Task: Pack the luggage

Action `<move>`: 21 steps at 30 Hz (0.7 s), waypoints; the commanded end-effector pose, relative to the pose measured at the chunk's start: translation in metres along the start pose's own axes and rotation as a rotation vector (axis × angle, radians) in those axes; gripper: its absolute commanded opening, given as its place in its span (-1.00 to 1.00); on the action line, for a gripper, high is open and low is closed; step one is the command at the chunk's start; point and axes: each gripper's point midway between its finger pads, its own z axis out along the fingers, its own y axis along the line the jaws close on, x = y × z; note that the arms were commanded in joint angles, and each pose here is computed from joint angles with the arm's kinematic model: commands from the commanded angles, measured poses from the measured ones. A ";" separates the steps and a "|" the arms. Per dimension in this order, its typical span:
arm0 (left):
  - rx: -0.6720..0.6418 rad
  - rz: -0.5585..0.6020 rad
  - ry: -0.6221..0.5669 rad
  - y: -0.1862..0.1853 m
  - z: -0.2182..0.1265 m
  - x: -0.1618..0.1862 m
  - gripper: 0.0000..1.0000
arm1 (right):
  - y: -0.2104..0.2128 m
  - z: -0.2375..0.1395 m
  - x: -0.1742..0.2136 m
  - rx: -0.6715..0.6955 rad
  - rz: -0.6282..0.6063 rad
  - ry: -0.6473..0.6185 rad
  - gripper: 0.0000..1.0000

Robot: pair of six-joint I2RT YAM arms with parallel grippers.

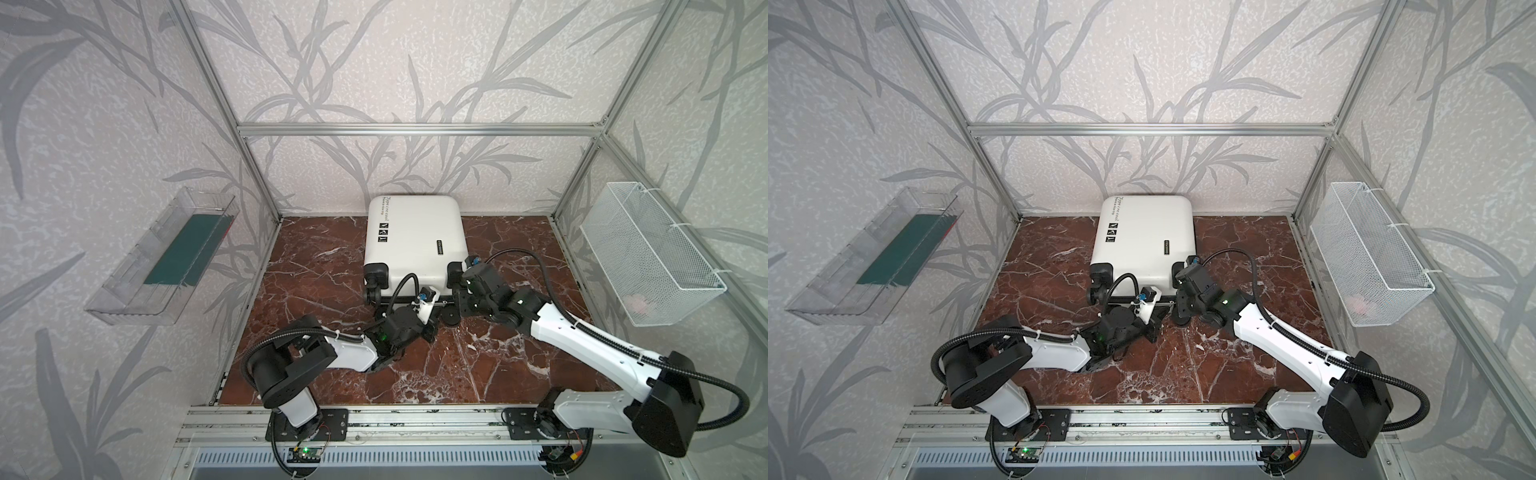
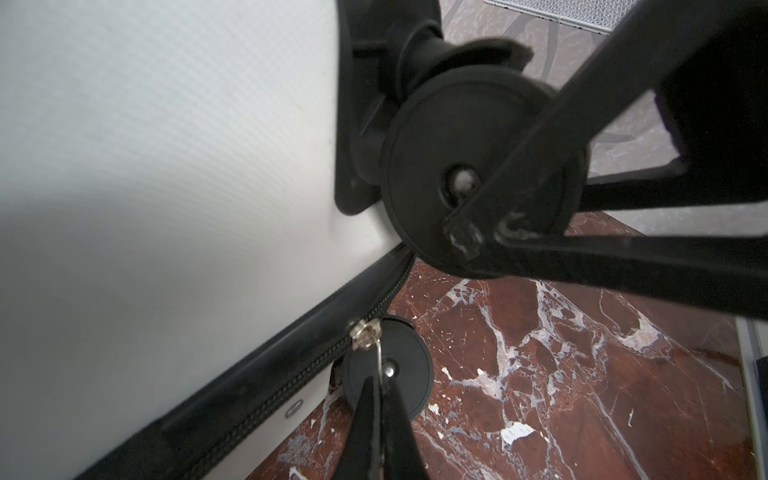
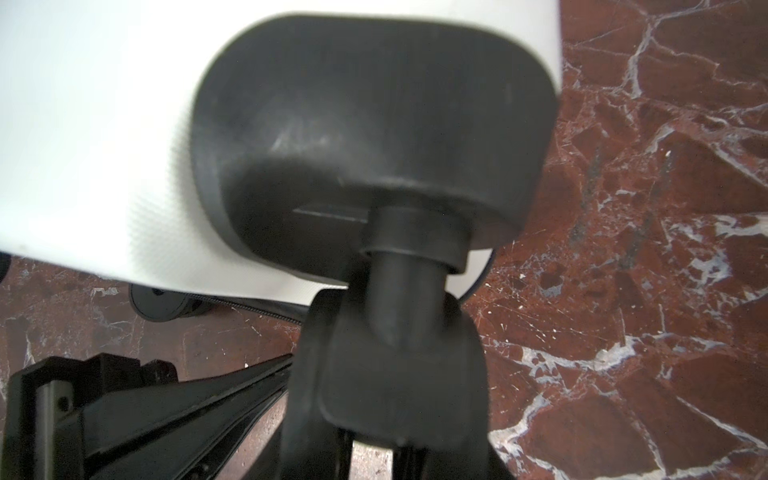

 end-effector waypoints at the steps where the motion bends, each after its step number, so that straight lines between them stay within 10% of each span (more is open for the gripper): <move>1: 0.182 0.008 -0.001 -0.042 0.006 -0.003 -1.00 | 0.033 -0.025 -0.036 -0.117 -0.051 -0.118 -0.72; 21: 0.214 -0.001 -0.245 -0.086 0.042 -0.020 -1.00 | 0.042 -0.014 -0.024 -0.115 -0.060 -0.081 -0.79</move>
